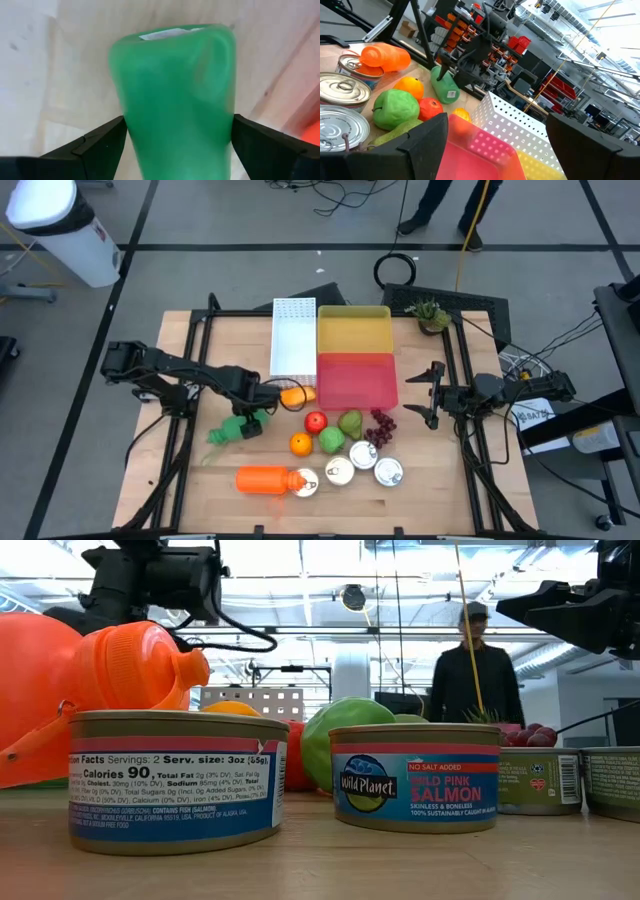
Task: Pick & Place Food Item
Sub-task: Put the green water bottle into the white bin
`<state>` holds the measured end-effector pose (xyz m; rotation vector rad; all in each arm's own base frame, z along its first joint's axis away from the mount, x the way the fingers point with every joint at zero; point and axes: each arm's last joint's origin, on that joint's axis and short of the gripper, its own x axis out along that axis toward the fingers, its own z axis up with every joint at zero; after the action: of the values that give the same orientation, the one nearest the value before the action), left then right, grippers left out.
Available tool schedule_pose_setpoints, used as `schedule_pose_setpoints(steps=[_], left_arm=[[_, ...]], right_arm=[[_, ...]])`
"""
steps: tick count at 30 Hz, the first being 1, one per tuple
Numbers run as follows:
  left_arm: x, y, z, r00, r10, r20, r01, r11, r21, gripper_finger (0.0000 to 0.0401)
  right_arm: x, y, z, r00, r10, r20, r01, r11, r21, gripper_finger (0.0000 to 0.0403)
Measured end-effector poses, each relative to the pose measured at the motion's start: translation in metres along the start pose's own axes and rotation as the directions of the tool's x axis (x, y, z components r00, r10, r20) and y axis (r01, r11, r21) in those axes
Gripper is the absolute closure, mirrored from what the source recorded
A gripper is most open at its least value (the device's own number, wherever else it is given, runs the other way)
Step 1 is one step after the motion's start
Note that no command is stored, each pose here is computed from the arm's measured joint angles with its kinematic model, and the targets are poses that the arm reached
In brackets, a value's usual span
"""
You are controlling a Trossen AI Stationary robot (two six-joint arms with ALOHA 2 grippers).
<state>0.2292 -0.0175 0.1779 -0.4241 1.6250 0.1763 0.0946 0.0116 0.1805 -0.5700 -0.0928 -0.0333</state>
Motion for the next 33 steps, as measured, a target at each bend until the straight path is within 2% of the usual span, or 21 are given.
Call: schedule_pose_setpoints(steps=[5, 10, 16, 19, 23, 29, 31, 33], left_arm=[[0.013, -0.004, 0.001, 1.0, -0.014, 0.0, 0.014, 1.0, 0.001, 0.0052], [0.015, -0.01, 0.001, 0.998, 0.038, 0.056, -0.039, 0.999, 0.022, 0.0056], [0.004, -0.015, -0.001, 0.99, 0.053, 0.132, -0.061, 0.997, 0.055, 0.0122], [-0.016, -0.019, -0.002, 0.976, 0.019, 0.215, -0.033, 0.998, 0.062, 0.0156], [-0.04, -0.024, -0.009, 0.949, -0.016, 0.316, -0.012, 0.996, 0.087, 0.0175], [-0.084, -0.032, -0.022, 0.856, -0.035, 0.516, -0.019, 0.995, 0.1, 0.0176], [-0.099, -0.036, -0.025, 0.793, -0.044, 0.608, -0.031, 0.993, 0.111, 0.0176], [-0.112, -0.04, -0.025, 0.695, -0.061, 0.717, -0.052, 0.99, 0.134, 0.0177]], right_arm=[[0.0, 0.0, 0.0, 1.0, 0.0, 0.0, 0.0, 1.0, 0.0, 0.0087], [0.0, 0.0, 0.0, 1.0, 0.0, 0.0, 0.0, 1.0, 0.0, 0.0087], [0.0, 0.0, 0.0, 1.0, 0.0, 0.0, 0.0, 1.0, 0.0, 0.0087], [0.0, 0.0, 0.0, 1.0, 0.0, 0.0, 0.0, 1.0, 0.0, 0.0087], [0.0, 0.0, 0.0, 1.0, 0.0, -0.001, 0.0, 1.0, 0.0, 0.0087], [0.0, 0.0, 0.0, 1.0, 0.0, 0.0, 0.0, 1.0, 0.0, 0.0087], [0.0, 0.0, 0.0, 1.0, 0.0, -0.001, 0.0, 1.0, 0.0, 0.0087], [0.0, 0.0, 0.0, 1.0, 0.0, -0.001, 0.0, 1.0, 0.0, 0.0087]])
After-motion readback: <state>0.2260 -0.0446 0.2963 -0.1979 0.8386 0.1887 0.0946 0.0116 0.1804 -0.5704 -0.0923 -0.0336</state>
